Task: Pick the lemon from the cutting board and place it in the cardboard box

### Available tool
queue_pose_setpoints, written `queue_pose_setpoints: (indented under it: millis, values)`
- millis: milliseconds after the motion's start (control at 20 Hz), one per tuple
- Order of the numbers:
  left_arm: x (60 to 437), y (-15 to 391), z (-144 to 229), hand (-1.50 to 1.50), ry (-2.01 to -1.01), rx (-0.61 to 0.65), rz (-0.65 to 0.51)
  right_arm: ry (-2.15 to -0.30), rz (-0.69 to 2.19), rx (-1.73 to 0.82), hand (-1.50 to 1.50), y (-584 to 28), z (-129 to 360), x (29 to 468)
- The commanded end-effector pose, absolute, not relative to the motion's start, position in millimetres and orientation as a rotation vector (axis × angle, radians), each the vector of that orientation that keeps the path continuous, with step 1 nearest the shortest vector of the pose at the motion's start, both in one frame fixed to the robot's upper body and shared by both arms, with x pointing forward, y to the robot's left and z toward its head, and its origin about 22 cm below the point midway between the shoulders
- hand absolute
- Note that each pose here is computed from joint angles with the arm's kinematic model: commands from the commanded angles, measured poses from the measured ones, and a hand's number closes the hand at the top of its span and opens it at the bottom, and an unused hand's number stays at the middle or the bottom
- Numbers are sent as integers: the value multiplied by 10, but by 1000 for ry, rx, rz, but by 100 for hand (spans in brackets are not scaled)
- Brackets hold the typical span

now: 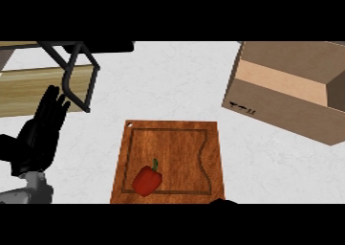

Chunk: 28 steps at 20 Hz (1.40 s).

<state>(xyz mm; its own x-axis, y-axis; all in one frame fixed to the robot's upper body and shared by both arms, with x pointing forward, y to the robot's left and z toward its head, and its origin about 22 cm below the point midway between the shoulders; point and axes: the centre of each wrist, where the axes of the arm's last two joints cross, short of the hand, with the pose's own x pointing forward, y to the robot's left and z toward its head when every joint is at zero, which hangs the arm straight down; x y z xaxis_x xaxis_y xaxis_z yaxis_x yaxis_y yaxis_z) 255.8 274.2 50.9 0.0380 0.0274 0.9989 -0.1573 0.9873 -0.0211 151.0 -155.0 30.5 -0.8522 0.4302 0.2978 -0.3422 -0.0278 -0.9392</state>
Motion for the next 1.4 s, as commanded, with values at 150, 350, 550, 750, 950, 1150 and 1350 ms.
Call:
queue_pose_setpoints:
  millis: [150,350,550,750,950,1150,1350]
  values:
    - [2580,2734,539,0,-1529,112,139,-1992,2010,-53,150,-2086,924,914]
    - [2607,2775,595,0,-1539,106,126,-2076,1906,-28,150,-2214,1416,768]
    - [2584,2724,626,0,-1527,106,154,-2124,1527,-101,150,-2199,1390,709]
    - [2550,2711,517,0,-1540,103,141,-2141,1329,-234,150,-2250,1393,758]
    - [2491,2667,451,0,-1545,97,141,-2128,1255,-343,150,-2309,1509,835]
    - [2602,2635,567,0,-1551,61,113,-2070,1188,-441,150,-2420,1425,1033]
    - [2538,2648,473,0,-1549,75,111,-2015,1195,-500,150,-2576,1539,1246]
